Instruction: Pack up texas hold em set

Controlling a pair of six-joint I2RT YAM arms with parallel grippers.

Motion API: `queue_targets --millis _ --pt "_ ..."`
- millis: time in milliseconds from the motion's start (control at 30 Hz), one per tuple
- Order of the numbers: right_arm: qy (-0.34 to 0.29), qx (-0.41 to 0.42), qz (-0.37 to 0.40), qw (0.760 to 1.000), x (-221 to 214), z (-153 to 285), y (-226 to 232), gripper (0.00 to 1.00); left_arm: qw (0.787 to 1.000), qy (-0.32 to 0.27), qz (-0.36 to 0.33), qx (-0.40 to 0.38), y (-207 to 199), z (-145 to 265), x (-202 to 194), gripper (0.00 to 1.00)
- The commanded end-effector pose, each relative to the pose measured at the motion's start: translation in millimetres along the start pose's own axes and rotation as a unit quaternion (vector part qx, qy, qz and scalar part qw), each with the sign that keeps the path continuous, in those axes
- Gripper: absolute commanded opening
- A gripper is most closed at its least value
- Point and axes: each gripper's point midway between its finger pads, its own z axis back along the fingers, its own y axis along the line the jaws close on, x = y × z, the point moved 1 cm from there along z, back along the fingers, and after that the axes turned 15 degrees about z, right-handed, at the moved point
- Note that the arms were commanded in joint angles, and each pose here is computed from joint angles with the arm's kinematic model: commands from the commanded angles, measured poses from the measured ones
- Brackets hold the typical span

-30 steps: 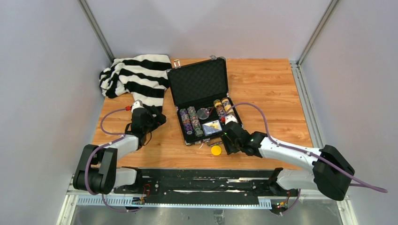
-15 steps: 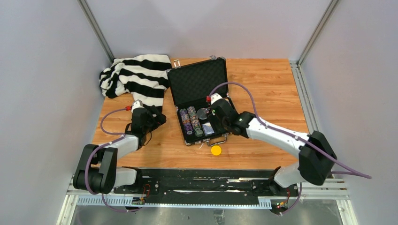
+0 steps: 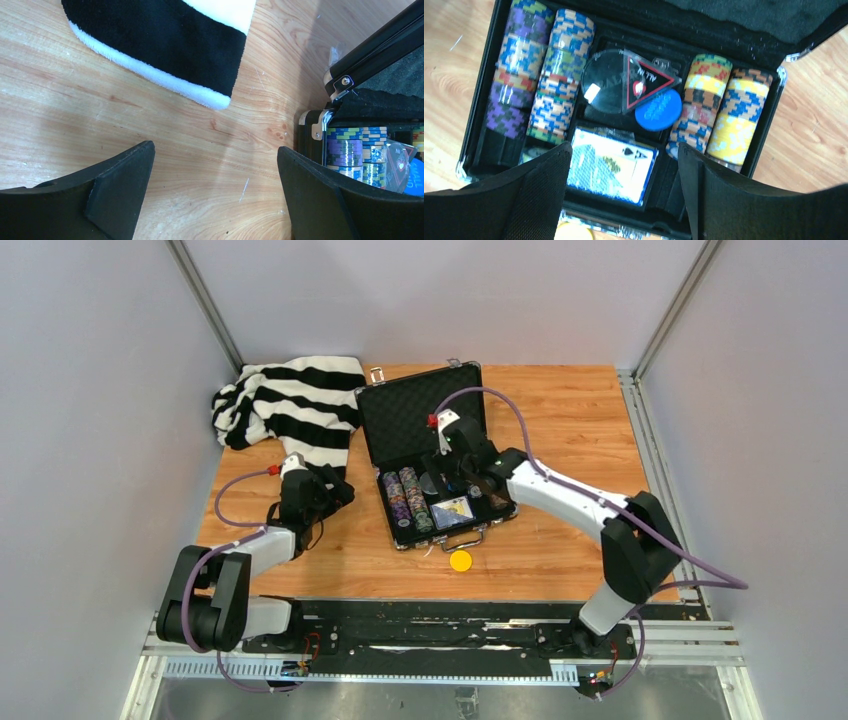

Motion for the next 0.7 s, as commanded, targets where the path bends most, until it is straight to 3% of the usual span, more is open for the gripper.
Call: queue_targets --millis 0,367,667 --pt "-0.023 0.024 -0.004 0.999 -13.6 21.7 10.5 0.76 1.0 0.008 -0.008 0.007 2.5 -2.0 -2.5 0.98" --pt "-0.015 0.059 -0.045 0.997 -107.3 68.9 72.4 0.76 1.0 0.015 -0.001 -0.007 -3.2 -0.2 -4.8 0.98" --pt "0.034 0.059 -0.005 0.998 -135.8 54.3 108.4 0.77 1.0 0.014 -0.004 -0.008 -3.0 -0.8 -4.6 0.98"
